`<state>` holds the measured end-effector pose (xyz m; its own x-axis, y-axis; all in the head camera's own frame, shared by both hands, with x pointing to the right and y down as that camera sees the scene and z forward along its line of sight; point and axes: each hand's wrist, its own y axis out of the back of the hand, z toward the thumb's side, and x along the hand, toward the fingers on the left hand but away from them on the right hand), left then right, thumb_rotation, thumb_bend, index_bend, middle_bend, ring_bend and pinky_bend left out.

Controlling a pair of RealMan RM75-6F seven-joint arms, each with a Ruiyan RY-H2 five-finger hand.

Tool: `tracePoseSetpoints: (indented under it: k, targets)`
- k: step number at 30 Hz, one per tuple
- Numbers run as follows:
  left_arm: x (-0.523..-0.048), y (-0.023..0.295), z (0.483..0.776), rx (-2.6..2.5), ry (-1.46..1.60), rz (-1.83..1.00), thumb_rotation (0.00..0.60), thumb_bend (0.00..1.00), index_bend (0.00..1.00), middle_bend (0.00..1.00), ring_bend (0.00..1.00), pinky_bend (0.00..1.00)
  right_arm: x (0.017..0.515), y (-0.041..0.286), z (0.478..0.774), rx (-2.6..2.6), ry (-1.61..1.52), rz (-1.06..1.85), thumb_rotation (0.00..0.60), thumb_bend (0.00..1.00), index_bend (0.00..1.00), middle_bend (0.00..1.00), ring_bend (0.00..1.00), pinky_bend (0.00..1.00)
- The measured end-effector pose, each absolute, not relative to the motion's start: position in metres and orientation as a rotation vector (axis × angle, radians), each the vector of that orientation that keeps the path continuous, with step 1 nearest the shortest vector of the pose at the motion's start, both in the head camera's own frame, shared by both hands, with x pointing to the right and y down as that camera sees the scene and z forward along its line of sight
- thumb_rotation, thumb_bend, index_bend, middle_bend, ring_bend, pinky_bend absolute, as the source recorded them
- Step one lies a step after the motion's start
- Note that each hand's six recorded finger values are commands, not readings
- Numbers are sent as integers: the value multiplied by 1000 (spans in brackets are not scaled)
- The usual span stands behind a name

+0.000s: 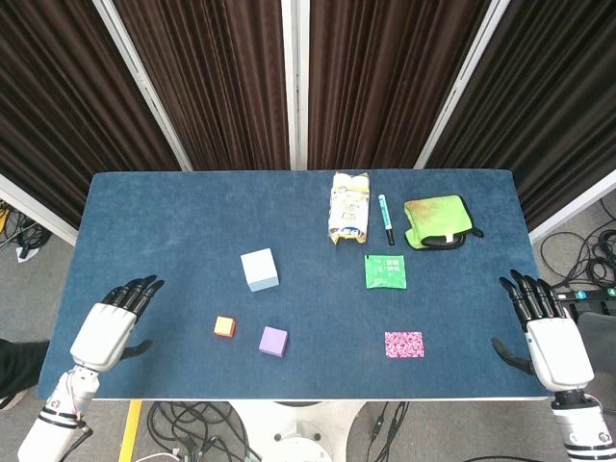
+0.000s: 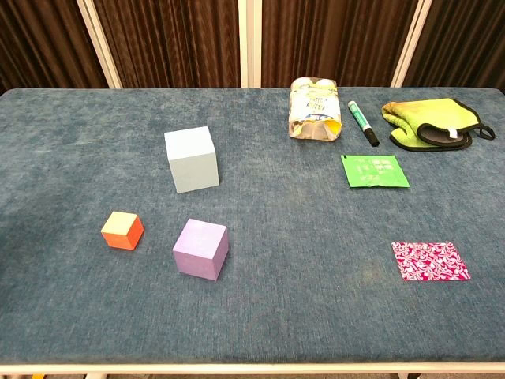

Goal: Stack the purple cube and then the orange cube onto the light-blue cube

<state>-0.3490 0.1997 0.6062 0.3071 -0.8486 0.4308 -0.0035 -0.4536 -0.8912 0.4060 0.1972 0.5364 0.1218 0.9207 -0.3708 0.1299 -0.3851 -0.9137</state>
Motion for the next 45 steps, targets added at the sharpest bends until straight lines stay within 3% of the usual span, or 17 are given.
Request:
tracePoseSetpoints:
  k: [14, 23, 35, 45]
  targets:
    - [-341, 203, 603, -1760, 759, -1237, 600, 174, 139, 208, 176, 282, 406, 196, 536, -1653, -1042, 1334, 600, 177, 0, 0, 0, 0]
    - [-320, 226, 602, -1853, 626, -1228, 600, 174, 140, 233, 176, 298, 410, 195, 533, -1643, -1069, 1337, 600, 176, 0, 0, 0, 0]
    - [-260, 241, 608, -1907, 432, -1103, 600, 175, 149, 234, 176, 308, 412, 193, 530, -1658, -1086, 1325, 600, 177, 0, 0, 0, 0]
    - [-200, 239, 640, -1979, 313, -1046, 600, 176, 158, 243, 176, 315, 417, 191, 527, -1651, -1117, 1323, 600, 176, 0, 0, 0, 0]
